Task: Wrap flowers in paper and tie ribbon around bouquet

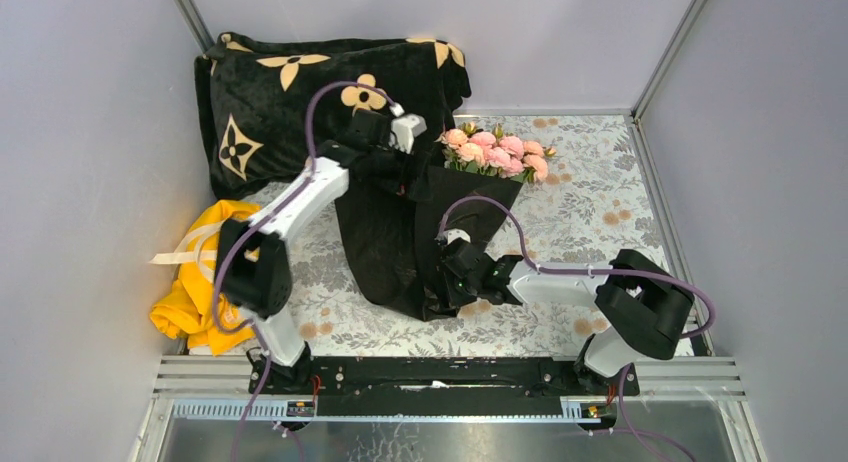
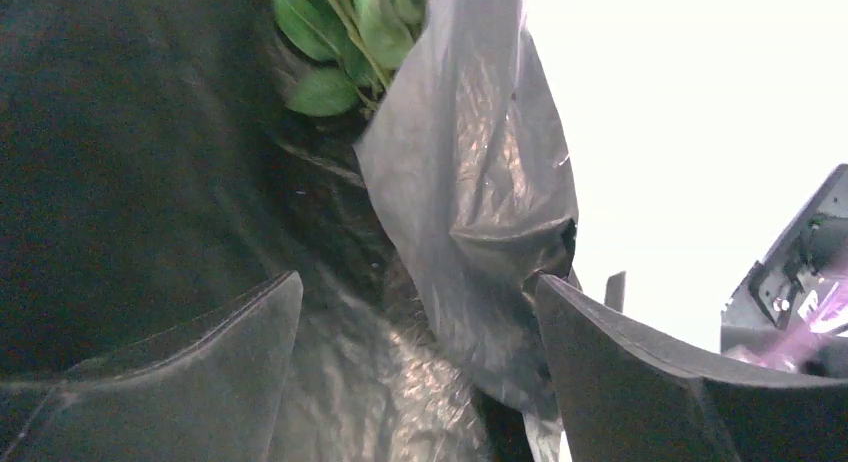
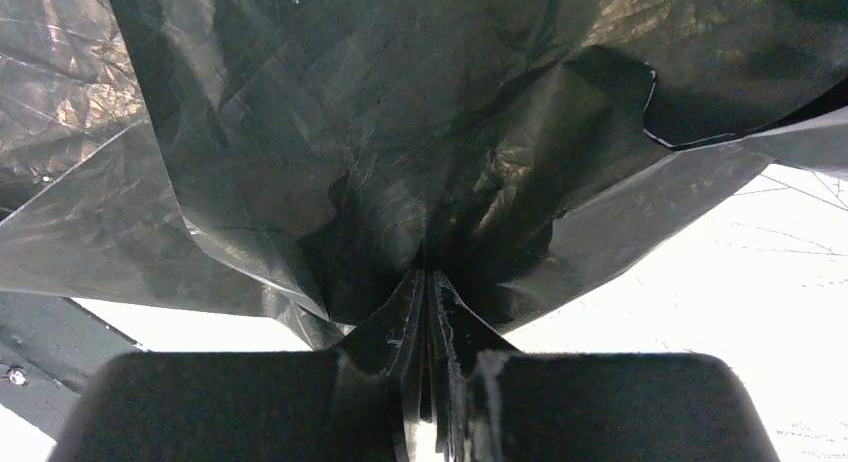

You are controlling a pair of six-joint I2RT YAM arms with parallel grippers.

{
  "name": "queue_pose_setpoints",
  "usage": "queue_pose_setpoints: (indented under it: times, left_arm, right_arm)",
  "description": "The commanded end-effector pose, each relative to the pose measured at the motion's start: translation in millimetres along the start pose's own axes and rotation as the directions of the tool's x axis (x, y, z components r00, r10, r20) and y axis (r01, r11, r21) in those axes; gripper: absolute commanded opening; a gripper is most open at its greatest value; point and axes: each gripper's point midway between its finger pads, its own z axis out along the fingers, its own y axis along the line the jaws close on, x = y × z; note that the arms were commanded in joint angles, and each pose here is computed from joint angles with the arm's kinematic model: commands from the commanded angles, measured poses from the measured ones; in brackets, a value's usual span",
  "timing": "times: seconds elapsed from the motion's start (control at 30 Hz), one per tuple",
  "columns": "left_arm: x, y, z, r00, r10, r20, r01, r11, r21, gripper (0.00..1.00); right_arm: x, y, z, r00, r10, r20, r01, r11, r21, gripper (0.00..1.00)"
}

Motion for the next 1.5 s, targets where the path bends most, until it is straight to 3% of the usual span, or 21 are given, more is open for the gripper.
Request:
queue_pose_setpoints:
  times: [0.0,0.13,0.23,0.4,0.53,0.57,0.6,0.7,0.73,0.87,1.03,1.17,1.27,1.47]
  left_arm:
    - [-26,23,-90,0.989,0.117,0.086,-0.094,0.967,-0.236,0.98]
    - [-15,73,-141,0.994,0.04,0.099,0.002,0.92,-0.393,0.99]
    - [12,101,-147,0.994,-0.048,0.098,0.086,0.903,-0.421,0.99]
    - [50,94,-109,0.993,-0.113,0.024,0.116,0.956,-0.271,0.99]
    - [47,86,-96,0.992,-0.121,0.042,0.127,0.974,-0.185,0.99]
    - [44,85,-94,0.992,-0.117,0.051,0.125,0.976,-0.179,0.94]
    - [41,83,-93,0.992,-0.111,0.06,0.12,0.979,-0.168,0.82]
    - [28,55,-90,0.994,-0.069,0.08,0.075,0.994,-0.078,0.07]
    - [24,37,-87,0.996,-0.038,0.077,0.041,0.998,-0.039,0.0]
    - [5,-37,-82,0.989,0.088,0.116,-0.101,0.989,0.111,0.0]
    - [4,-93,-52,0.99,0.124,0.072,-0.139,0.955,0.261,0.0]
    - [20,-107,-12,0.986,0.163,0.029,-0.165,0.942,0.292,0.0]
    - [34,-108,17,0.991,0.13,-0.024,-0.116,0.942,0.314,0.0]
    - [68,-91,82,0.98,0.133,-0.146,-0.09,0.958,0.271,0.0]
  right_arm:
    - [9,2,4,0.999,0.007,-0.044,-0.008,1.0,-0.007,0.11]
    - [8,3,6,0.999,-0.005,-0.046,0.004,1.0,-0.007,0.11]
    - [10,7,6,0.998,-0.007,-0.059,0.005,1.0,-0.03,0.1]
    - [7,9,5,0.998,-0.011,-0.057,0.009,0.999,-0.032,0.1]
    - [5,9,3,0.999,-0.005,-0.049,0.003,1.0,-0.029,0.1]
    - [4,9,3,0.999,0.0,-0.047,-0.001,1.0,-0.027,0.1]
    - [4,9,3,0.999,0.007,-0.048,-0.009,1.0,-0.028,0.1]
    - [5,11,5,0.998,0.025,-0.056,-0.027,0.999,-0.035,0.1]
    - [5,11,6,0.997,0.039,-0.063,-0.041,0.998,-0.038,0.1]
    - [7,7,11,0.99,0.113,-0.082,-0.119,0.991,-0.062,0.1]
    - [3,7,16,0.979,0.185,-0.084,-0.193,0.975,-0.11,0.1]
    - [-5,11,15,0.965,0.254,-0.061,-0.261,0.953,-0.154,0.1]
    - [-10,8,14,0.944,0.328,-0.046,-0.331,0.928,-0.173,0.1]
    - [-23,6,9,0.895,0.446,0.001,-0.438,0.878,-0.195,0.09]
